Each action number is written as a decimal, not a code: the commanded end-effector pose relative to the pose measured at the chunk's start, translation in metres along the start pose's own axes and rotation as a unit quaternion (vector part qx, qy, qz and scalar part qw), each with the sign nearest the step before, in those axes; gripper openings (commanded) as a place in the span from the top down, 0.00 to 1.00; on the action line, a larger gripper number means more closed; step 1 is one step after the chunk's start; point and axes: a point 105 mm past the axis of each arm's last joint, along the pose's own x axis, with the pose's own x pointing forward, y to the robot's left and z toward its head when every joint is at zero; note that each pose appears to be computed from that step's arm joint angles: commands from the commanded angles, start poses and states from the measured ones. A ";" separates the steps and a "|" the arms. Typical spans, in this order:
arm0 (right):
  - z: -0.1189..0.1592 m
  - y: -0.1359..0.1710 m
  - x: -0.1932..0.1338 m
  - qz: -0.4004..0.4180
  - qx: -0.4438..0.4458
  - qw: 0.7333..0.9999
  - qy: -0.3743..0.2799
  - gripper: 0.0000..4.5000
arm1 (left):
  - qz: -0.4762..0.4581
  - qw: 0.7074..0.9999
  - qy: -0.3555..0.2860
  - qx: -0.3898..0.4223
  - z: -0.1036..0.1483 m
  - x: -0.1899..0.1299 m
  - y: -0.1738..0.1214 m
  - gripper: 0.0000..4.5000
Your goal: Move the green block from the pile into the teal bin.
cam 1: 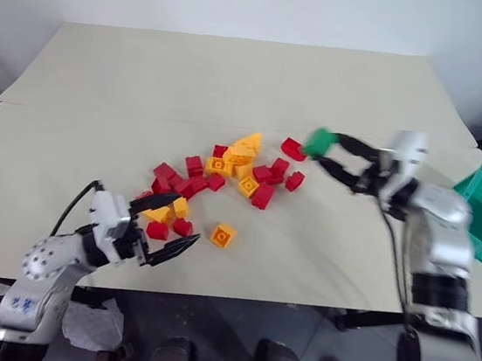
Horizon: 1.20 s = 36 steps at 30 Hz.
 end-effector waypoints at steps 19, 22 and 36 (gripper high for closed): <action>-0.025 -0.109 -0.167 -0.467 -0.043 0.870 0.154 0.54 | -0.108 0.992 -0.057 0.019 0.025 0.040 0.004 0.00; -0.025 -0.111 -0.158 -0.453 -0.042 0.877 0.154 0.32 | -0.112 0.992 -0.060 0.023 0.028 0.041 0.002 0.00; 0.032 -0.075 -0.099 -0.252 -0.065 0.966 0.014 0.01 | -0.053 0.996 -0.064 0.025 0.029 0.029 0.014 0.00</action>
